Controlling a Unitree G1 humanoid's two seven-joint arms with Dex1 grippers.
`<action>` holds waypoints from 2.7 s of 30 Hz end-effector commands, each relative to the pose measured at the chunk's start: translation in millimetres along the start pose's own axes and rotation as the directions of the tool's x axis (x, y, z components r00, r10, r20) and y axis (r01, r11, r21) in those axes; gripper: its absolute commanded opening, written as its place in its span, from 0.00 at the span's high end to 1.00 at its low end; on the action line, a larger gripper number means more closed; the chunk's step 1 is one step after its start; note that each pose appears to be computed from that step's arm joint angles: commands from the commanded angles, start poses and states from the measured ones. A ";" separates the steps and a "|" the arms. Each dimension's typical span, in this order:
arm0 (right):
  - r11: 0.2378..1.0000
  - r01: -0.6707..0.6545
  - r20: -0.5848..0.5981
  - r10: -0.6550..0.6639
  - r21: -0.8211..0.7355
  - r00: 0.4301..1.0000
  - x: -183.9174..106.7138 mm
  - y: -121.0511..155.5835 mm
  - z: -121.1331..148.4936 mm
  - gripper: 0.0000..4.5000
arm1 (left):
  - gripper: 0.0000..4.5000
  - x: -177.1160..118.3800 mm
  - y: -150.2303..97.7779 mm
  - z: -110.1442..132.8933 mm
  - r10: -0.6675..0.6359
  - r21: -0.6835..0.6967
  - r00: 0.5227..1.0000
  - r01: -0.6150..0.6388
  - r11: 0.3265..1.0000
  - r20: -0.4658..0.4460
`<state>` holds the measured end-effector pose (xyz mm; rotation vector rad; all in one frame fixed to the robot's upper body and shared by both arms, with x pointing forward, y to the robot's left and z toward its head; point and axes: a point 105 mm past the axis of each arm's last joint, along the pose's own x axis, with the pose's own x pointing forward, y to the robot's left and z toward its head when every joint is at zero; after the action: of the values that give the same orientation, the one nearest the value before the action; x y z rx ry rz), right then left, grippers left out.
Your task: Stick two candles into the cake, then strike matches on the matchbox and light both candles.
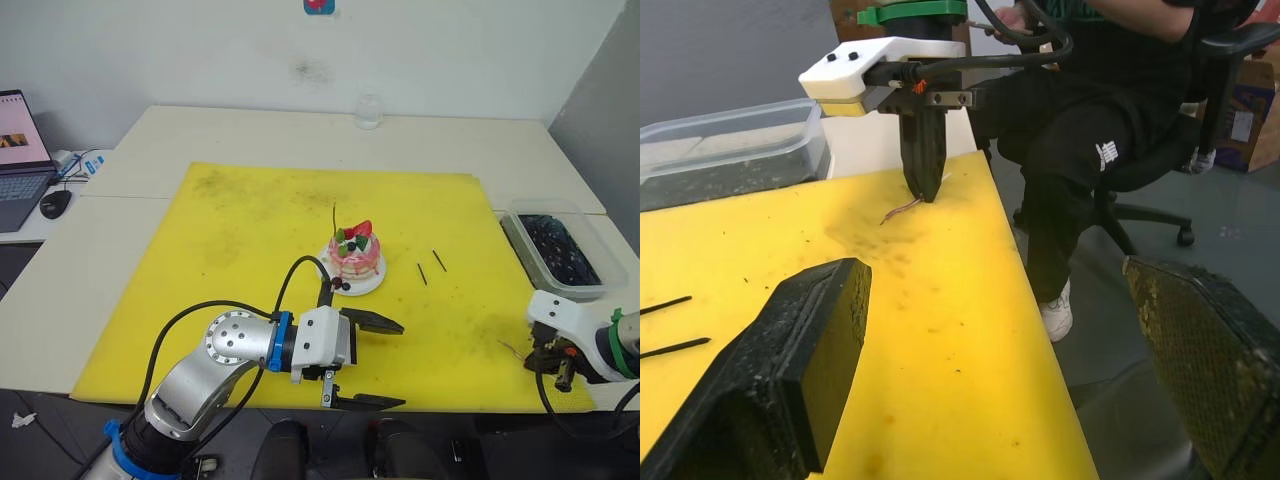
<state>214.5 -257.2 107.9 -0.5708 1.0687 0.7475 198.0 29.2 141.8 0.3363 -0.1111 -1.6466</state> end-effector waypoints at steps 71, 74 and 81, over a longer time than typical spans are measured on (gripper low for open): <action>0.981 0.057 0.975 -0.192 0.186 0.112 49.4 34.3 221.3 0.99 | 0.00 -87.8 62.0 16.0 0.416 -0.167 0.906 -0.423 0.890 -0.079; 0.981 0.052 0.972 -0.191 0.185 0.134 55.2 35.3 217.1 0.99 | 0.00 -86.5 61.6 16.0 0.414 -0.168 0.907 -0.421 0.891 -0.076; 0.979 0.050 0.964 -0.204 0.199 0.168 66.6 34.7 209.6 0.99 | 0.00 -83.6 59.5 14.8 0.409 -0.172 0.910 -0.415 0.893 -0.072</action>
<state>325.7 -64.3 135.4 0.0609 -0.2648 0.6824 261.9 109.2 176.0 0.1527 0.0488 -1.1966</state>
